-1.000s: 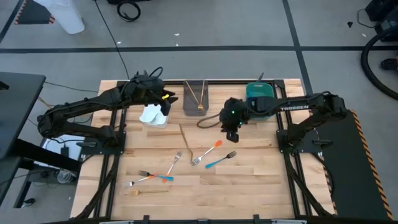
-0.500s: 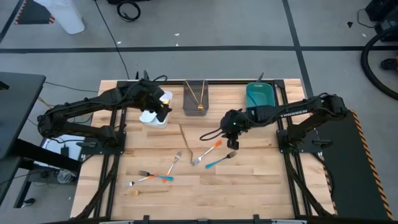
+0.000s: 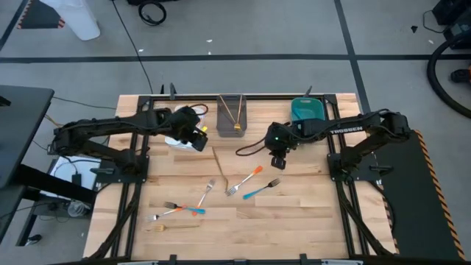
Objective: Sort silverware by color (type)
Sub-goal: Put the yellow fork into the black bin
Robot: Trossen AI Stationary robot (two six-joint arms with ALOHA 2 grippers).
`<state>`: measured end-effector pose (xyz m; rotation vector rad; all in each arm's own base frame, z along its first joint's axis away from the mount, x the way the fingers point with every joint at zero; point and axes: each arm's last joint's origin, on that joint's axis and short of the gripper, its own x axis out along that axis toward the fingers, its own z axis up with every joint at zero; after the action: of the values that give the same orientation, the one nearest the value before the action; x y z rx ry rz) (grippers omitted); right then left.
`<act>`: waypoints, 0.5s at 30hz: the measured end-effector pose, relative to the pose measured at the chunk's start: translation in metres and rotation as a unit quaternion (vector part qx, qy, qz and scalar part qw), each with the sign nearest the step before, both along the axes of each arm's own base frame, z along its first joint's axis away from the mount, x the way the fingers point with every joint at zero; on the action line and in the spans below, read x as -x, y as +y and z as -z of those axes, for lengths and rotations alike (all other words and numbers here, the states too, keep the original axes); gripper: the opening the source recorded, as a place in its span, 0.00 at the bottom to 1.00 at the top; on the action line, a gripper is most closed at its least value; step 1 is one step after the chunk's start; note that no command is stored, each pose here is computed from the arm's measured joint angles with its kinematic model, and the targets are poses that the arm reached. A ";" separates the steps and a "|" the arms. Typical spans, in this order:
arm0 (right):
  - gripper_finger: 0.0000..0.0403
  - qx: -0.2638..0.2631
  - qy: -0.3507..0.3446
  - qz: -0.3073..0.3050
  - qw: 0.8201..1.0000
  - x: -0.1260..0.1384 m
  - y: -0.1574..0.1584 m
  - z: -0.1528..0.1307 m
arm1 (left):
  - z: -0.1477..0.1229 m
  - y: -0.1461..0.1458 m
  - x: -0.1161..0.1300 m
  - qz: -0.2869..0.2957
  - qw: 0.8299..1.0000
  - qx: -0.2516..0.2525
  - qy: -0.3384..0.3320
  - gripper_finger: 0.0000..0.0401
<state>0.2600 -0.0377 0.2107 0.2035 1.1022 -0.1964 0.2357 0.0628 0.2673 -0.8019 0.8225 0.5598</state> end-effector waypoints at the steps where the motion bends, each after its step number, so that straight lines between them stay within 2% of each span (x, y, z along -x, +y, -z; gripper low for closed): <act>1: 0.22 0.000 0.000 0.000 1.000 0.000 -0.003 0.000 | 0.003 -0.001 -0.003 -0.005 1.000 0.006 0.002 0.39; 8: 0.18 -0.009 -0.003 -0.007 1.000 0.002 -0.014 0.000 | 0.021 -0.008 -0.022 -0.038 0.998 0.048 0.018 0.39; 15: 0.17 0.019 -0.001 -0.047 0.999 0.003 -0.017 0.000 | 0.039 -0.024 -0.043 -0.073 0.993 0.089 0.015 0.39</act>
<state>0.2573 -0.0542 0.2109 0.1163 1.1031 -0.1328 0.2787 0.0384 0.2285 -1.0257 0.8532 0.6358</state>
